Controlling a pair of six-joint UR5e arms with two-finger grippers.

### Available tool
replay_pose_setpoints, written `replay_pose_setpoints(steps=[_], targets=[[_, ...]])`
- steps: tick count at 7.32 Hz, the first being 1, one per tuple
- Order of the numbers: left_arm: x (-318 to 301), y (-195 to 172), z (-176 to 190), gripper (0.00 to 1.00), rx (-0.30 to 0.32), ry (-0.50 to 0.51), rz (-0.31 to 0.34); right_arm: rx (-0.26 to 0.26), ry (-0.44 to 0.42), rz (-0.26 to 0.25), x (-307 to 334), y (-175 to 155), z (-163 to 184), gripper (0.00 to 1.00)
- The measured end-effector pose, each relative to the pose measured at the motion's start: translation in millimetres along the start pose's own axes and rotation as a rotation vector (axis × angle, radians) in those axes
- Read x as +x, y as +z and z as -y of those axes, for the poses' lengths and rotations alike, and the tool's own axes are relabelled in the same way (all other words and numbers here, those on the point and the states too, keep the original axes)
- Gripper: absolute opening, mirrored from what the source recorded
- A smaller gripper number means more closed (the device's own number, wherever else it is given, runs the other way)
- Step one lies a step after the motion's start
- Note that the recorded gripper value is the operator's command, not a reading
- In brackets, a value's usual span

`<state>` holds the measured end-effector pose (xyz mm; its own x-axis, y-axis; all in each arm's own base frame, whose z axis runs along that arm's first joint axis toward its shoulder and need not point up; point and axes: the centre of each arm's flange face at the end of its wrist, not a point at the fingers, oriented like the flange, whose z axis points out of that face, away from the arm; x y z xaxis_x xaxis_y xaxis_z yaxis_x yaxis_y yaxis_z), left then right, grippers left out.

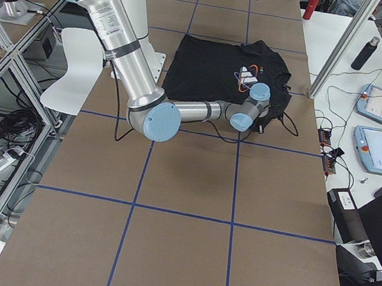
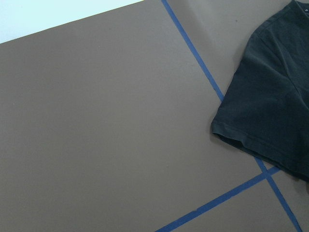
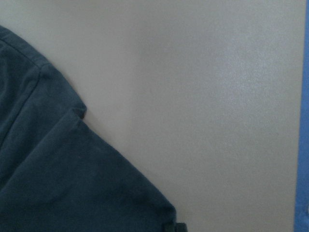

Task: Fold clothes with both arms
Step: 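Move the right gripper to the sleeve nearest it and grasp it, then fold the grasped sleeve inward toward the collar with the right gripper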

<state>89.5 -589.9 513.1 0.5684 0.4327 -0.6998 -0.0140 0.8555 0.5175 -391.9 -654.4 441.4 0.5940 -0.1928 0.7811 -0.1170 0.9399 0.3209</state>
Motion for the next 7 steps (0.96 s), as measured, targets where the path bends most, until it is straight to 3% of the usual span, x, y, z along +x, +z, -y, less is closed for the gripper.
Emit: replay_pose_setpoints(steps=[4, 7], targets=[[1, 0, 0, 1.00, 0.001, 0.001, -0.001, 0.020, 0.076, 0.045, -73, -30, 38, 0.00], [1, -1, 0, 1.00, 0.001, 0.000, -0.001, 0.043, 0.135, -0.010, -183, -10, 42, 0.00]])
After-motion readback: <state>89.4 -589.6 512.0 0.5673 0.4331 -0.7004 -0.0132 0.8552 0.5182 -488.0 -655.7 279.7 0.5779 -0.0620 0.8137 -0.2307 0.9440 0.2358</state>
